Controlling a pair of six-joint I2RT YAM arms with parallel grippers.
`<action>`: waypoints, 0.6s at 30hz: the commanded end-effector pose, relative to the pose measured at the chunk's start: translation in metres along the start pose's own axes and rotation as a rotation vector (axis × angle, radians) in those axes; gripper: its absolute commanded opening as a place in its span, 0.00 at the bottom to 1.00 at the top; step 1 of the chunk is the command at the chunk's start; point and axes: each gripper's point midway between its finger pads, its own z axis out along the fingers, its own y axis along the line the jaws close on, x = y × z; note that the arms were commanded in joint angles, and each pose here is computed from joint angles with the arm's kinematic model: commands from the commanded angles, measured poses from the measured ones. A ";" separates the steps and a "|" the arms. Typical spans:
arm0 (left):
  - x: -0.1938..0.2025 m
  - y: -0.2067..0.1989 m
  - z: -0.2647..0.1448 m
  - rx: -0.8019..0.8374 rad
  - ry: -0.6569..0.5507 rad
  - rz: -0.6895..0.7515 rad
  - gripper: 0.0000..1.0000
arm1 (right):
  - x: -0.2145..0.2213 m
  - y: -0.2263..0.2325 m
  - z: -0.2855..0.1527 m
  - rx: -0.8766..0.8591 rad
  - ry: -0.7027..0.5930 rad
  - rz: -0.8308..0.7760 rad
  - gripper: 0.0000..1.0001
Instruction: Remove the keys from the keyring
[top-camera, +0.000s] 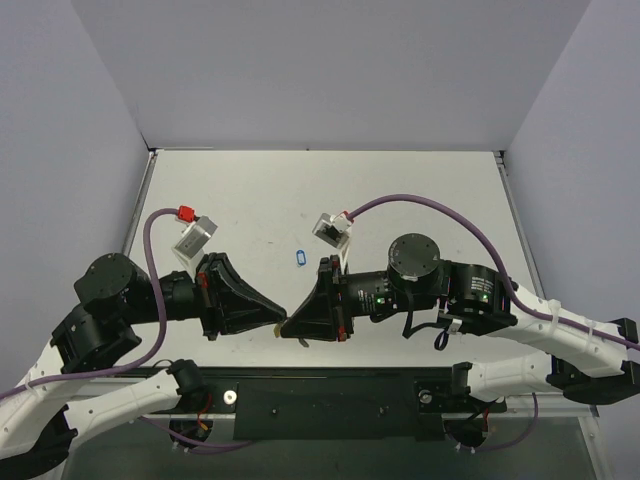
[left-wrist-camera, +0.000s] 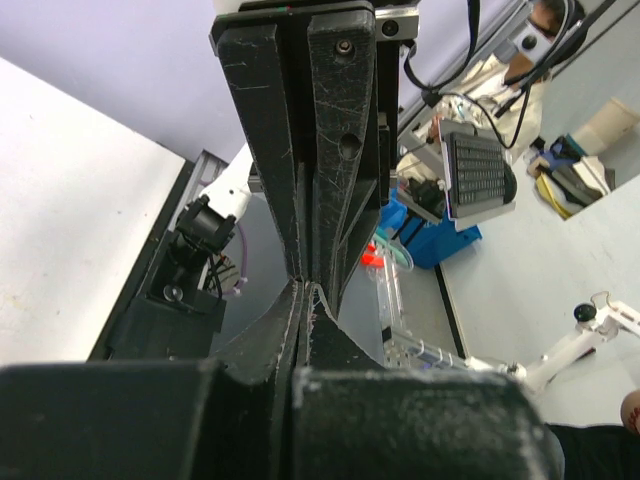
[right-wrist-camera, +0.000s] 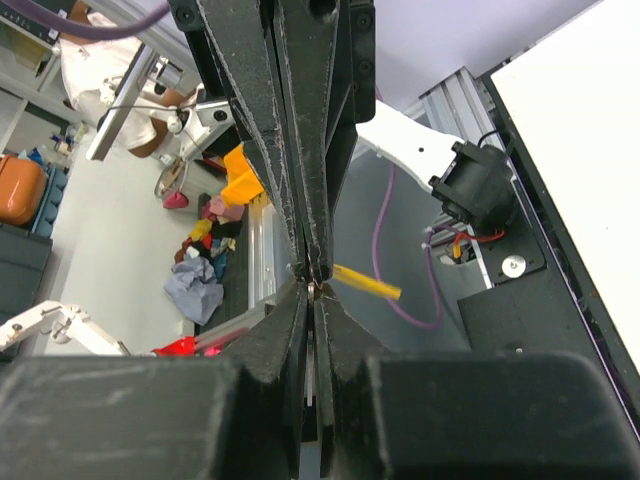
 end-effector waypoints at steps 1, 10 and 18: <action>0.025 -0.006 -0.005 0.029 0.170 0.007 0.00 | -0.025 0.021 -0.004 -0.053 -0.071 -0.052 0.00; 0.037 -0.007 -0.006 0.052 0.255 -0.012 0.00 | -0.014 0.025 -0.003 -0.065 0.026 -0.060 0.00; 0.047 -0.007 -0.013 0.037 0.304 -0.050 0.00 | 0.000 0.028 -0.007 -0.073 0.126 -0.075 0.00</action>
